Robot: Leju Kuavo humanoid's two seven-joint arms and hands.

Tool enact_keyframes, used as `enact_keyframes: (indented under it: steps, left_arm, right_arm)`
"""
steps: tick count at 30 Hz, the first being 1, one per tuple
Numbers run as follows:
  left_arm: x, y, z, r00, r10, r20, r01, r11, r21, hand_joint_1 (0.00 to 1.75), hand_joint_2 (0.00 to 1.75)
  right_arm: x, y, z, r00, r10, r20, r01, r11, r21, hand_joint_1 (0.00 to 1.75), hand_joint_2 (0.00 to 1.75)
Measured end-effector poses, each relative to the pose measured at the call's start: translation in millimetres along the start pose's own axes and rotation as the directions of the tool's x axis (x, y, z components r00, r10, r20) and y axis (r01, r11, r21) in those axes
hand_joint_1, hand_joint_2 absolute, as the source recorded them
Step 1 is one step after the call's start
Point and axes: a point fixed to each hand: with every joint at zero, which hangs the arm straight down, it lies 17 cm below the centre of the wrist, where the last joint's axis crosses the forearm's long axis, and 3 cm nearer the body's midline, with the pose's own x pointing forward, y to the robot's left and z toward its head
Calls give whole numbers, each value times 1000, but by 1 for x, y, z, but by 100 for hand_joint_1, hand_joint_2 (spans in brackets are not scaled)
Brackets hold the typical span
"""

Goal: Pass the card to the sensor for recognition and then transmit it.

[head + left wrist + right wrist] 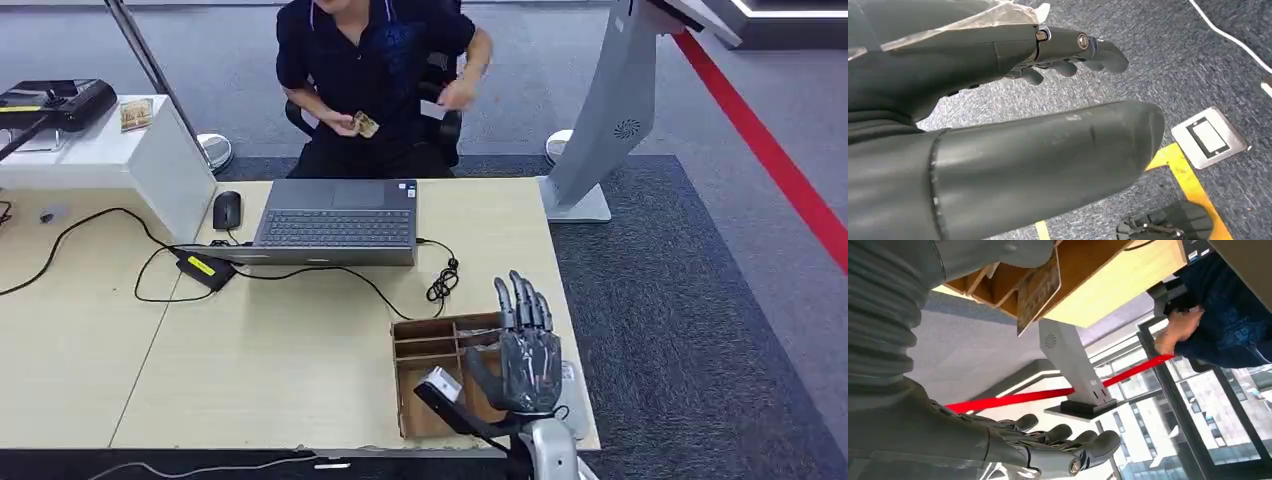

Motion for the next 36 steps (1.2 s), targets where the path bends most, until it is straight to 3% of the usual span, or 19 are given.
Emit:
enact_keyframes:
  steps: [18, 36]
  left_arm:
    - [1, -1, 0, 1000, -15, 6, 15, 1000, -3, 0, 0]
    - [-1, 0, 0, 1000, -17, 5, 17, 1000, -2, 0, 0]
  right_arm:
    - [4, 1, -13, 1000, 10, 23, -10, 1000, -6, 0, 175]
    - [-3, 14, 3, 1000, 8, -1, -8, 999, 38, 0, 175]
